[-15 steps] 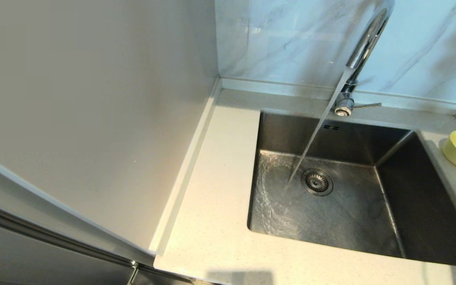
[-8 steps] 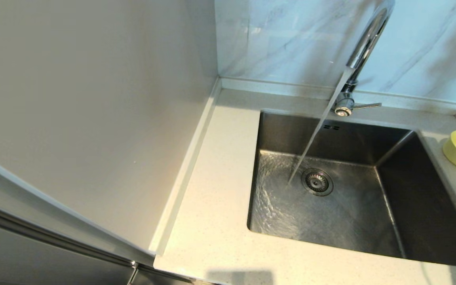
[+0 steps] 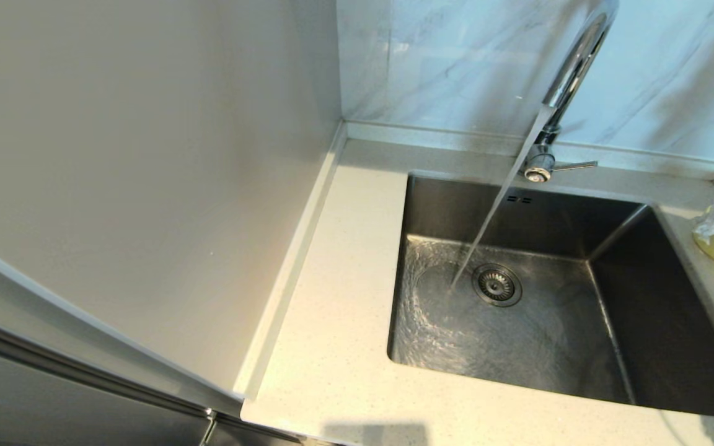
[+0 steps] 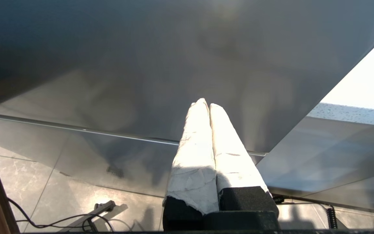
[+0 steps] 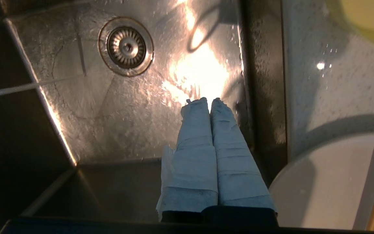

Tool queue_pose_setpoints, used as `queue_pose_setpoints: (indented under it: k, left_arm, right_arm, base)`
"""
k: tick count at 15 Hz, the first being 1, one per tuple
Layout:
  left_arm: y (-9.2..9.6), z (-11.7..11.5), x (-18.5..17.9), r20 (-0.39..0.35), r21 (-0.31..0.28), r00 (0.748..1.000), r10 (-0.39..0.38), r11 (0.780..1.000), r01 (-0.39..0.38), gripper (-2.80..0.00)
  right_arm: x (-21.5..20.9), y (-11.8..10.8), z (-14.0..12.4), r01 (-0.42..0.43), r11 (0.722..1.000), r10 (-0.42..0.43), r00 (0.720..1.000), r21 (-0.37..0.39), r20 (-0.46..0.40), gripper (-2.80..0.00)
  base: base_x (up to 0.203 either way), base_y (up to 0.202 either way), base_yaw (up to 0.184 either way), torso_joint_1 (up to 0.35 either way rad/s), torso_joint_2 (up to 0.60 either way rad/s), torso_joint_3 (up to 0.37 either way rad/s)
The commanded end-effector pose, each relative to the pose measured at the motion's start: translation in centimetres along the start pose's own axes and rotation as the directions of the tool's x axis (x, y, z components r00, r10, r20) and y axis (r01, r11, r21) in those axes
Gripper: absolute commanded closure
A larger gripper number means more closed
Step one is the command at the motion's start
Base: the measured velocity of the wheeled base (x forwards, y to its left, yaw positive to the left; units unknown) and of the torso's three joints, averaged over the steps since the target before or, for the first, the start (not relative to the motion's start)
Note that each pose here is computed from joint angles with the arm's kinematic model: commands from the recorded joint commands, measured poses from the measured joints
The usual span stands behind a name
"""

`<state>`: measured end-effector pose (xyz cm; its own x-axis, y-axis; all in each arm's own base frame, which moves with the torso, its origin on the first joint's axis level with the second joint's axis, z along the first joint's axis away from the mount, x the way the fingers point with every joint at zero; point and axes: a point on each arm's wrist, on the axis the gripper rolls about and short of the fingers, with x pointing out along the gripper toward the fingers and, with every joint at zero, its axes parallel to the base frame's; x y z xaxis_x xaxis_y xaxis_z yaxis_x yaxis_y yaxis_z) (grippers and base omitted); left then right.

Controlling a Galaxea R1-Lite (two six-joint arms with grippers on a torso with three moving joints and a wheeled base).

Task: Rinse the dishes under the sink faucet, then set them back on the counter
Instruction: Pick up the bowl

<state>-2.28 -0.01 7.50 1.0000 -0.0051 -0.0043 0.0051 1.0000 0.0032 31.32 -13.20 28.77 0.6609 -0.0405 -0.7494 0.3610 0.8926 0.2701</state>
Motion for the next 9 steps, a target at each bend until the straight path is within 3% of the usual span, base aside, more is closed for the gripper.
queue_pose_setpoints:
  k: [1,5,6,9]
  left_arm:
    - [0.0,0.0,0.0,-0.001,0.0,1.0,0.001,1.0,-0.001,0.0]
    - [0.0,0.0,0.0,0.0,0.0,1.0,0.001,1.0,-0.001,0.0]
    - [0.0,0.0,0.0,0.0,0.0,1.0,0.001,1.0,-0.001,0.0]
    - [0.0,0.0,0.0,0.0,0.0,1.0,0.001,1.0,-0.001,0.0]
  right_arm:
    - [1.1,-0.3,0.2,0.007,1.0,-0.007,1.0,0.008,-0.011,0.0]
    - [1.5,-0.5,0.9,0.061,0.998,-0.06,0.996,-0.009,0.06,0.0]
    - [1.5,-0.6,1.0,0.068,0.998,-0.067,0.995,-0.011,0.068,-2.8]
    - [1.9,-0.8,1.5,0.09,0.996,-0.088,0.99,-0.011,0.109,-2.8]
  base:
    - [0.0,0.0,0.0,0.0,0.0,0.0]
    - [0.0,0.0,0.0,0.0,0.0,0.0]
    - [0.0,0.0,0.0,0.0,0.0,0.0]
    - [0.0,0.0,0.0,0.0,0.0,0.0]
